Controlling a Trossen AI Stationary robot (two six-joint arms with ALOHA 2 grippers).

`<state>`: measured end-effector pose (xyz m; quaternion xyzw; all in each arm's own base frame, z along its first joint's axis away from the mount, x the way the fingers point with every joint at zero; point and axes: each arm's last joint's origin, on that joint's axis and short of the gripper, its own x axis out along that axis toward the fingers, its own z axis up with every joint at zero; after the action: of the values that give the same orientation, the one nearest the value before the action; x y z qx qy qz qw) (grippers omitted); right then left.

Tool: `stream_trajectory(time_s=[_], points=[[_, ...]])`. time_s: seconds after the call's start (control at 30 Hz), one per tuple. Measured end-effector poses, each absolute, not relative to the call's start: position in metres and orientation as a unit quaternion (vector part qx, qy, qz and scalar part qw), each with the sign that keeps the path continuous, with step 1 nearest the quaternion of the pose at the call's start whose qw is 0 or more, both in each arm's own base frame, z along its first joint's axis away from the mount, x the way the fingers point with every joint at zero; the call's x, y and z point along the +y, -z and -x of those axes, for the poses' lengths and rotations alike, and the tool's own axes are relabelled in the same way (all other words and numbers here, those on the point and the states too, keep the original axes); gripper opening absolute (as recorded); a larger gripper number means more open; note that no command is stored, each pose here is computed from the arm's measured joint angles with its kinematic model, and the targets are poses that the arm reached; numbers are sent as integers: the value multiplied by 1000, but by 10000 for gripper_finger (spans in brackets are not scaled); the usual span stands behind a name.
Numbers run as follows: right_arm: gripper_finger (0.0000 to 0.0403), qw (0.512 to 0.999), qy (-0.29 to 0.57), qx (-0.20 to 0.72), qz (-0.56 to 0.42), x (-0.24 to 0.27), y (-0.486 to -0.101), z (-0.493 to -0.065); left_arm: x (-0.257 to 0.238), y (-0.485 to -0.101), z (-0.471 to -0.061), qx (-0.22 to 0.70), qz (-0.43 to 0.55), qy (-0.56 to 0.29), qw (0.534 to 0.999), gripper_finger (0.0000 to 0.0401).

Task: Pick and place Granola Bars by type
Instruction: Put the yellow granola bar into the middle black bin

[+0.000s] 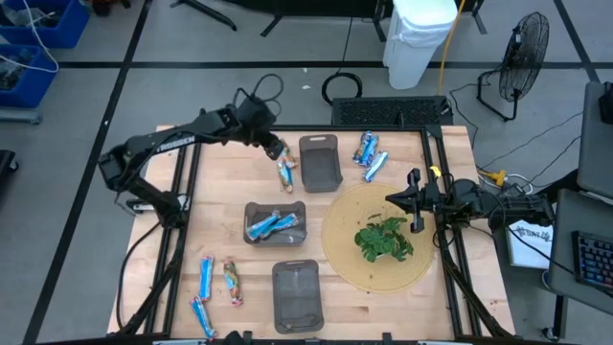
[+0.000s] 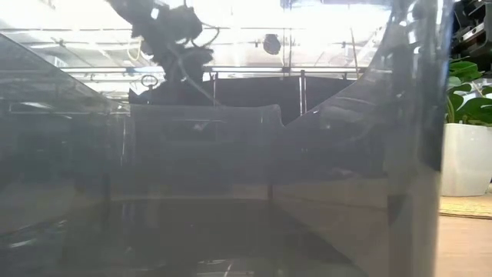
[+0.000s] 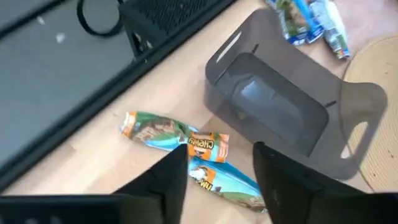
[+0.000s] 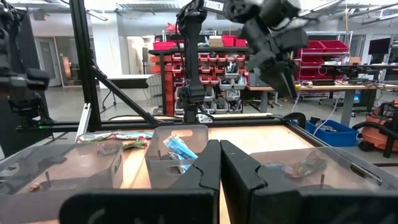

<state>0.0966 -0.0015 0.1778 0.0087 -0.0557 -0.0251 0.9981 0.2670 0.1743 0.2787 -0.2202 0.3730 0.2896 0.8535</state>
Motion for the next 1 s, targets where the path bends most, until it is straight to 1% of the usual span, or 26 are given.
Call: stream_trajectory(time_s=[0.13, 0.27, 0.37, 0.43, 0.6, 0.77, 1.0], points=[[0, 998, 25, -56, -9, -1, -178, -97, 188, -263, -270, 380, 269, -301, 832, 223], [0, 998, 25, -55, -9, -2, -178, -97, 204, -247, -279, 388, 328, -274, 816, 233], [0, 998, 25, -55, -9, -1, -178, -97, 214, -236, -289, 403, 346, -248, 810, 231], [0, 998, 25, -56, -9, -1, -178, -97, 218, -228, -295, 417, 345, -246, 804, 225], [0, 998, 25, -55, -9, -1, -178, -97, 228, -210, -305, 439, 340, -267, 788, 211], [0, 998, 25, -55, -9, -1, -178, -97, 235, -191, -307, 464, 324, -308, 765, 201], [0, 998, 25, -55, -9, -1, -178, -97, 242, -175, -304, 489, 312, -342, 739, 200]])
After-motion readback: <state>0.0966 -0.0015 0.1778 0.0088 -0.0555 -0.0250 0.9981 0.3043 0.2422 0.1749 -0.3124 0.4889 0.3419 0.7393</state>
